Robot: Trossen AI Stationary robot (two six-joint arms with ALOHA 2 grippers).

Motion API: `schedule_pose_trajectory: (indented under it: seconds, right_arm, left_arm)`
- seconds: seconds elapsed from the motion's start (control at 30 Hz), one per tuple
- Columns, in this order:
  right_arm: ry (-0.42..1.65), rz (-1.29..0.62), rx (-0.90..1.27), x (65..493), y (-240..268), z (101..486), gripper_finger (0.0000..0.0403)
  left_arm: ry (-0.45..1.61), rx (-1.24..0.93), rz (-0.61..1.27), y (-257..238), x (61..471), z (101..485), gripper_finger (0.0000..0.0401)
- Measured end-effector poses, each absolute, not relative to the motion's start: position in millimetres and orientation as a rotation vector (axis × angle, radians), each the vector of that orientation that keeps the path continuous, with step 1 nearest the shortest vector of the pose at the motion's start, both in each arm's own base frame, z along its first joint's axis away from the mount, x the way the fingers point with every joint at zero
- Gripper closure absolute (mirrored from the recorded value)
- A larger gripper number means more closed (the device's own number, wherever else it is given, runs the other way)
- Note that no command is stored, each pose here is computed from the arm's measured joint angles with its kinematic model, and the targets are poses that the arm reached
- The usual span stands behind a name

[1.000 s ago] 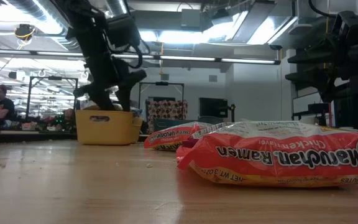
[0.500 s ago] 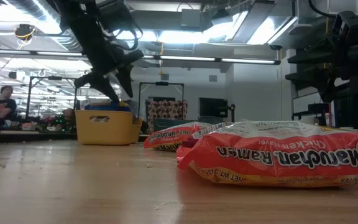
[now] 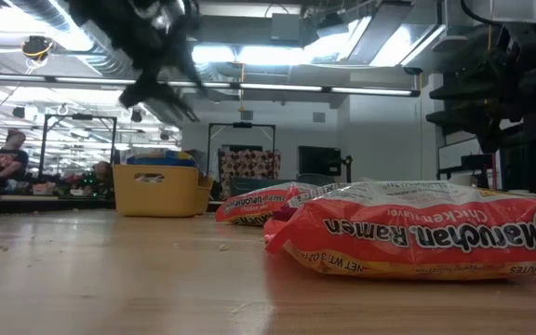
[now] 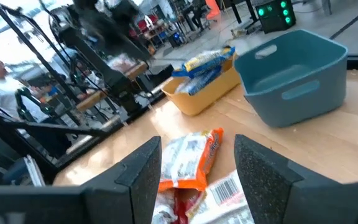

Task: Sort Maruchan noodles
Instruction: Put the top orange noodle pack into the blue bin

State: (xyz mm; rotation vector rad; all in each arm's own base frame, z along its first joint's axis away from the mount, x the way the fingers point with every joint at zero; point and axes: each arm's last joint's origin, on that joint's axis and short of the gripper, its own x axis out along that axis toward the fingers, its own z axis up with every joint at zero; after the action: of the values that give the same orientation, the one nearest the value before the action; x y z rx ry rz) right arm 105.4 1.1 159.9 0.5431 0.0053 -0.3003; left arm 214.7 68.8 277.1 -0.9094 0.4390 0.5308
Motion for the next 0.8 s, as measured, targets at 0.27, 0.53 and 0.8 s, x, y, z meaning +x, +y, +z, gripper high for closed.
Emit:
schedule_pose_trajectory:
  seconds: [0.27, 0.53, 0.8]
  right_arm:
    - [0.083, -0.321, 0.521, 110, 2, 153, 0.0212]
    - [0.132, -0.307, 0.513, 112, 3, 149, 0.0212]
    - [0.143, -0.294, 0.522, 112, 3, 148, 0.0212]
  left_arm:
    - [0.275, -0.587, 0.264, 37, 235, 300, 0.0215]
    - [0.488, -0.210, 0.177, 12, 271, 257, 0.0214]
    - [0.661, -0.120, 0.162, 11, 295, 212, 0.0178]
